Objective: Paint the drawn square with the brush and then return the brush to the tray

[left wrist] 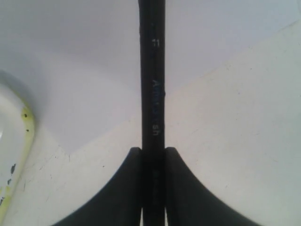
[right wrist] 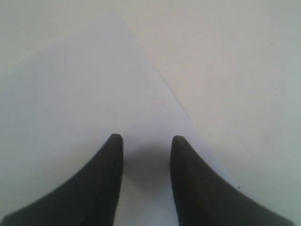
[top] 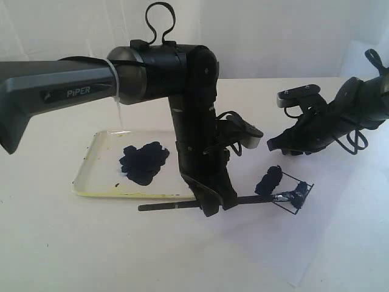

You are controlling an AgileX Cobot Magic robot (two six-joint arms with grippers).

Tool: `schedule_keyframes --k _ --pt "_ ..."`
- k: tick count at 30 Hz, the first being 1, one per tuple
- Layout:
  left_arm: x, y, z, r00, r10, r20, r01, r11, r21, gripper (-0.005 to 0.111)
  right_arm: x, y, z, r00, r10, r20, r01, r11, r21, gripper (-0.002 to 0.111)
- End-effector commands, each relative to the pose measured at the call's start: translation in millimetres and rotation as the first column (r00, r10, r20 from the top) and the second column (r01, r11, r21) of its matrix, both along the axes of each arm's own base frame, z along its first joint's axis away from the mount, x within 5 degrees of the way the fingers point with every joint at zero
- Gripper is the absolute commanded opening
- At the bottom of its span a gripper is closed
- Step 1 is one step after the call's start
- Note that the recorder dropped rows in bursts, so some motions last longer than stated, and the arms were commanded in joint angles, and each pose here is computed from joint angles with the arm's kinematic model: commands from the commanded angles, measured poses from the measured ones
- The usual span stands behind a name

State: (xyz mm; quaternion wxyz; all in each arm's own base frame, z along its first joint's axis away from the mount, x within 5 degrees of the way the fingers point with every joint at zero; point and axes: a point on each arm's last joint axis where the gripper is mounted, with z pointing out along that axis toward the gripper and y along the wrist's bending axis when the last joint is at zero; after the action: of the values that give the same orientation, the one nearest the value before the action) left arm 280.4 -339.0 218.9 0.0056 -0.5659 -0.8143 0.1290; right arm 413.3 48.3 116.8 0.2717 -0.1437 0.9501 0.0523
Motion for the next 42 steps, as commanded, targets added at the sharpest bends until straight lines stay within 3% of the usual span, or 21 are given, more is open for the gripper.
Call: schedule_keyframes --k 1,15,28,42 --pt "-7 8 6 0.998 -0.018 -0.062 0.021 0.998 0.055 0.0 -2 -1 -5 0.999 0.007 -0.036 -0.007 1.0 0.004 0.033" --pt "-15 16 -15 0.993 -0.008 -0.121 0.022 0.993 0.117 0.0 -2 -1 -5 0.999 0.007 -0.036 -0.007 1.0 0.004 0.033" --pt "-17 18 1 0.995 -0.014 -0.097 0.022 0.996 0.086 0.0 -2 -1 -5 0.999 0.007 -0.036 -0.007 1.0 0.004 0.033" --pt "-18 16 -4 0.993 -0.008 -0.12 0.018 0.996 0.084 0.0 -3 -1 -5 0.999 0.009 -0.041 -0.009 1.0 0.005 0.033"
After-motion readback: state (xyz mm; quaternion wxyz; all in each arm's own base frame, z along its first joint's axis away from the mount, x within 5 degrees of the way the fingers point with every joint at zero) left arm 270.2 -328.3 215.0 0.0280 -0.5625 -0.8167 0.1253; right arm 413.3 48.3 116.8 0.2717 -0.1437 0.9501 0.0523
